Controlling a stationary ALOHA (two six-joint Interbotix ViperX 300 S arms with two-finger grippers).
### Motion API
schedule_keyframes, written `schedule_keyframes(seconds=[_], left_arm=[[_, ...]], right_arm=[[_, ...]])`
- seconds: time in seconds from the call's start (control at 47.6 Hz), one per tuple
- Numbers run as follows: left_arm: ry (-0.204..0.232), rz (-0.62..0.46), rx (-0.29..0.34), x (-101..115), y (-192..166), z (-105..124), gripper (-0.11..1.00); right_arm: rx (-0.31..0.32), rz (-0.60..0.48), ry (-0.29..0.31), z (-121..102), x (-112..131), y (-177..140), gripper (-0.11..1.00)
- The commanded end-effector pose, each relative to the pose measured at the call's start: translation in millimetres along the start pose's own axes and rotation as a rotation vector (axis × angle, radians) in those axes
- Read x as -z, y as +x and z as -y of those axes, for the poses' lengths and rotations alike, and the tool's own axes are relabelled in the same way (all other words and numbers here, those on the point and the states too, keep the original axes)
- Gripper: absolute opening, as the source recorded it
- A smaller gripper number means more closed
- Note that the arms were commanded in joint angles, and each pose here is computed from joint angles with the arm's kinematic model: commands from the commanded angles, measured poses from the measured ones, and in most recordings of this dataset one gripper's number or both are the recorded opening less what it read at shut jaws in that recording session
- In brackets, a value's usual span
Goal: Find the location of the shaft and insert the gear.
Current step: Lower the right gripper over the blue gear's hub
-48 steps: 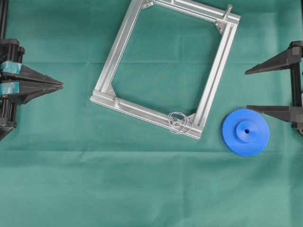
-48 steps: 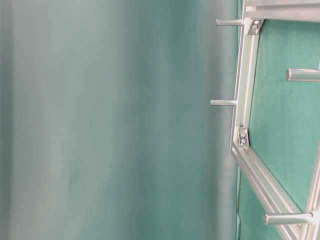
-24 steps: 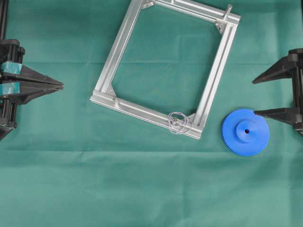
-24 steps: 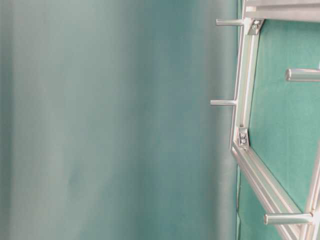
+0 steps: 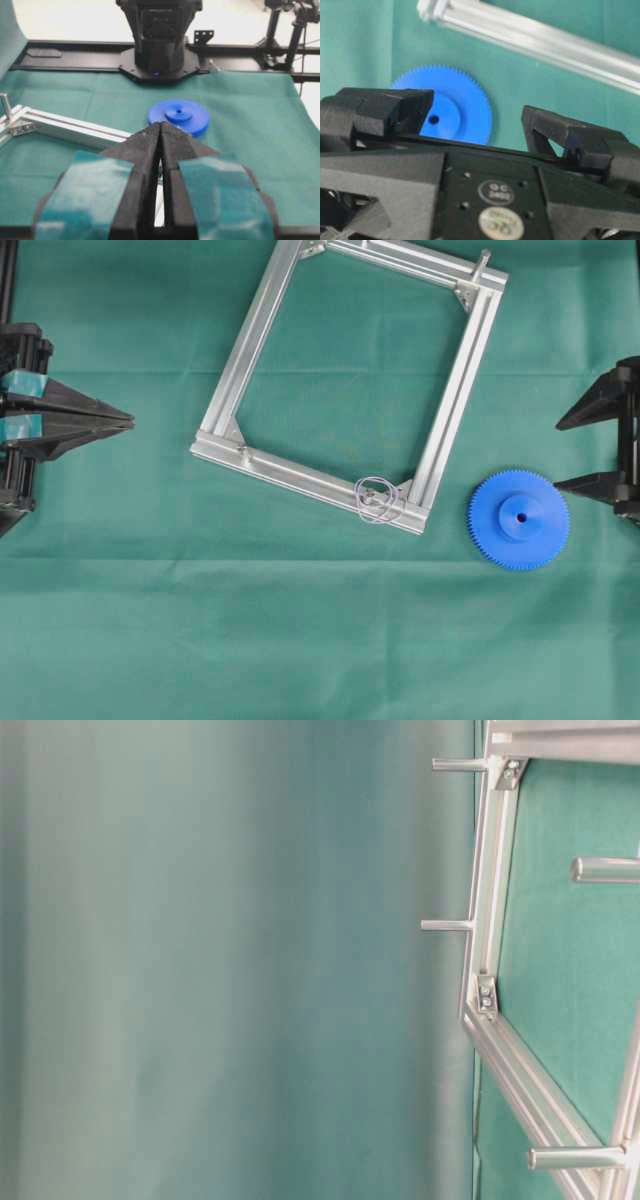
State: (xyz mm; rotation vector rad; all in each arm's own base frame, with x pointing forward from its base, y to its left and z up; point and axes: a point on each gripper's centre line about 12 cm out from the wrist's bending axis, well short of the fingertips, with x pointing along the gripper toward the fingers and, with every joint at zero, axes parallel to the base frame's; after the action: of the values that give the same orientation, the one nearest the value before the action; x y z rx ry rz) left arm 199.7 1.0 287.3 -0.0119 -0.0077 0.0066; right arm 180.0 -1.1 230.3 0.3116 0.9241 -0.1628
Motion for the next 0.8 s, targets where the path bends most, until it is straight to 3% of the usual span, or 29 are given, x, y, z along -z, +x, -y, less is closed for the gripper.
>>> schedule_keyframes(seconds=[0.0, 0.777], left_arm=[[-0.001, 0.017, -0.006, -8.0, 2.9, -1.1, 0.01], [-0.006, -0.004, -0.023, -5.5, 2.8, -4.6, 0.01]], right_arm=[[-0.001, -0.012, 0.002, -2.7, -4.9, -2.7, 0.91], [-0.02, -0.147, -0.03, -21.1, 3.4, 39.0, 0.91]])
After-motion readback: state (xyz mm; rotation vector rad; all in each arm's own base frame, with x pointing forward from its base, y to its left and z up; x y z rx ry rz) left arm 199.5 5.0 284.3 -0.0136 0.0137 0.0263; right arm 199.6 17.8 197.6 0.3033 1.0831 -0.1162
